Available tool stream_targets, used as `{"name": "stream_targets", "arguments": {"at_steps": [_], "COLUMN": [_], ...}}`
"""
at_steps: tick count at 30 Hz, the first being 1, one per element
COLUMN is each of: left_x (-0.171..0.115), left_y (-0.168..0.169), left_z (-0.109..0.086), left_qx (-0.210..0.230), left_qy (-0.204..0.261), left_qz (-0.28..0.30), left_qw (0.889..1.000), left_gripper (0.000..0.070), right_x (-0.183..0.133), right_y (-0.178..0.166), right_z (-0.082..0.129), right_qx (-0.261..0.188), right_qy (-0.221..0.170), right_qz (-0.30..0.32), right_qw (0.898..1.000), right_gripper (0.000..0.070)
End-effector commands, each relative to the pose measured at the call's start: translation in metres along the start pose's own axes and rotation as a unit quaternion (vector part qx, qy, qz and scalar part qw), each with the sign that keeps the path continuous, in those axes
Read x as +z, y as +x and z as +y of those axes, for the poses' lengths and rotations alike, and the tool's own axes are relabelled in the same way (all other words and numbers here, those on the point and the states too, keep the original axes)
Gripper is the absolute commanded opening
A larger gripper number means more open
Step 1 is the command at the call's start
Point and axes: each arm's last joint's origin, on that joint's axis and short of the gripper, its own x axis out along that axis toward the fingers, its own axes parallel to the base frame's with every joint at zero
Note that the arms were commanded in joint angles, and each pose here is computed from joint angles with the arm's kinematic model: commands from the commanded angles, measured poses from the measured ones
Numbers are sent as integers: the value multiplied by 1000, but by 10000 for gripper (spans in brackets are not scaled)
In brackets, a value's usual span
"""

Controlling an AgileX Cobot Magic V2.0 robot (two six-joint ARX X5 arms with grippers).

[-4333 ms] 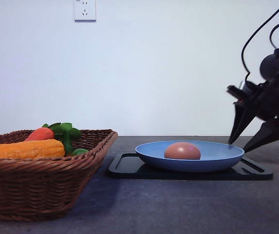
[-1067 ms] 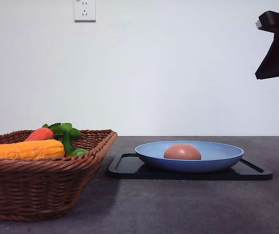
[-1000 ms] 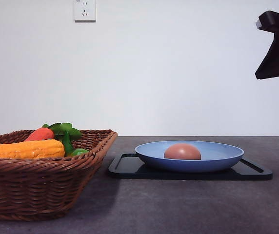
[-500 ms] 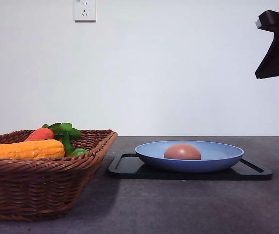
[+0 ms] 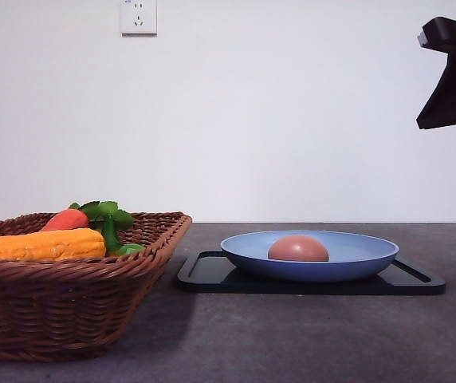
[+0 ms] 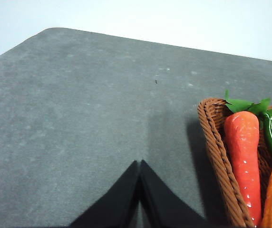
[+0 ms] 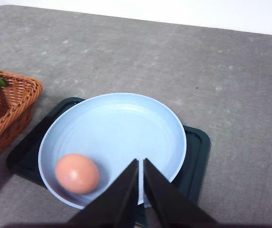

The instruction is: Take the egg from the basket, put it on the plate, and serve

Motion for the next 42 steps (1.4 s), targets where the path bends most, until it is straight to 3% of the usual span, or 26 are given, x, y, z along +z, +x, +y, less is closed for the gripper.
{"name": "stream_targets", "arguments": {"at_steps": [1,11,15,19,25,30,42], "left_x": [-8,-8,-8,-8,-8,-8,-8], "left_y": [2,2,2,2,2,2,2], "left_z": [1,1,1,1,1,1,1], "left_qx": [2,2,2,2,2,2,2], "left_qy": [8,8,8,8,8,8,8], "left_qz": [17,17,17,17,17,17,17], "left_qw": [1000,1000,1000,1000,1000,1000,1000], "left_gripper": [0,0,0,0,0,0,0], "right_x": [2,2,8,14,0,-27,-74], "right_y": [0,0,-12,-32,-61,-67,-50], "right_z": [1,1,-3,-13,-32,-42,-50], "right_qx": [1,1,-37,-76,-128,-172,-160], "right_qy": [6,4,-49,-72,-34,-16,40], "right_qz": [-6,-6,-38,-92,-165,-186,-146], "right_qw": [1000,1000,997,990,977,967,975], "right_gripper": [0,0,0,0,0,0,0]}}
